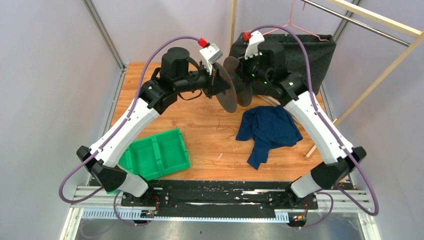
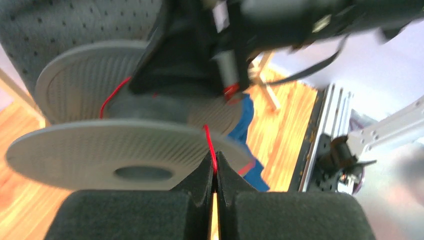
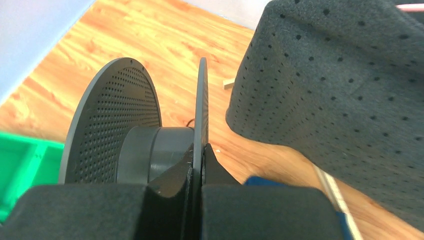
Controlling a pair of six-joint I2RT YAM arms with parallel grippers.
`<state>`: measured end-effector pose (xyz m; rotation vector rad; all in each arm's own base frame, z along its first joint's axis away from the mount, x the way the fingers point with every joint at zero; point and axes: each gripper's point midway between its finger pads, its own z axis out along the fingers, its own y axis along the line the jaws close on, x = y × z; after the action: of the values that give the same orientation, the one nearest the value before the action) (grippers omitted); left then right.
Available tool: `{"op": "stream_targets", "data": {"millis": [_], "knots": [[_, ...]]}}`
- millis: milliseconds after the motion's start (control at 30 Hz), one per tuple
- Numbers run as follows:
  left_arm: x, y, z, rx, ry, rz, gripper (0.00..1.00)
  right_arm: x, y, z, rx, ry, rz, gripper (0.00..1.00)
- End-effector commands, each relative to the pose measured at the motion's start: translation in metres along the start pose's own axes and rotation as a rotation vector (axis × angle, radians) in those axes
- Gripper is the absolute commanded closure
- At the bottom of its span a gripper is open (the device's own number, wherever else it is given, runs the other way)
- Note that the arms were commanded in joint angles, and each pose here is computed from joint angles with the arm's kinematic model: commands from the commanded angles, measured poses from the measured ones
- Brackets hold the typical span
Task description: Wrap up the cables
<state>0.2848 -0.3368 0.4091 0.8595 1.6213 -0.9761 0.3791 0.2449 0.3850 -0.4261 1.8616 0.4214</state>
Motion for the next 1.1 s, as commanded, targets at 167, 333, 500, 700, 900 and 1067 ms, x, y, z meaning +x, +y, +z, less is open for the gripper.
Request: {"op": "stream_targets", "data": {"millis": [167, 333, 500, 700, 900, 1067], "knots": [[0.044, 0.017, -0.037, 0.034, 0.199, 0.045, 1.0, 0.006, 0.002, -0.084, -0.096, 0.01, -0.336, 0.99], [0.047, 0.015, -0.032, 0.075, 0.206, 0.048, 1.0, 0.023, 0.017, -0.105, -0.227, 0.116, -0.4, 0.99], [0.048, 0.023, -0.029, 0.053, 0.21, 0.089, 1.0, 0.035, 0.03, -0.124, -0.318, 0.17, -0.392, 0.99], [0.07, 0.042, -0.027, 0.02, 0.256, 0.073, 0.93, 0.013, 0.025, -0.145, -0.26, 0.077, -0.341, 0.99], [0.081, 0.066, -0.028, -0.007, 0.23, -0.032, 0.38, -0.027, 0.034, -0.165, -0.28, -0.061, -0.287, 0.99], [0.067, 0.094, -0.028, -0.072, 0.061, -0.135, 0.35, -0.039, 0.033, -0.161, -0.252, -0.079, -0.207, 0.99]]}}
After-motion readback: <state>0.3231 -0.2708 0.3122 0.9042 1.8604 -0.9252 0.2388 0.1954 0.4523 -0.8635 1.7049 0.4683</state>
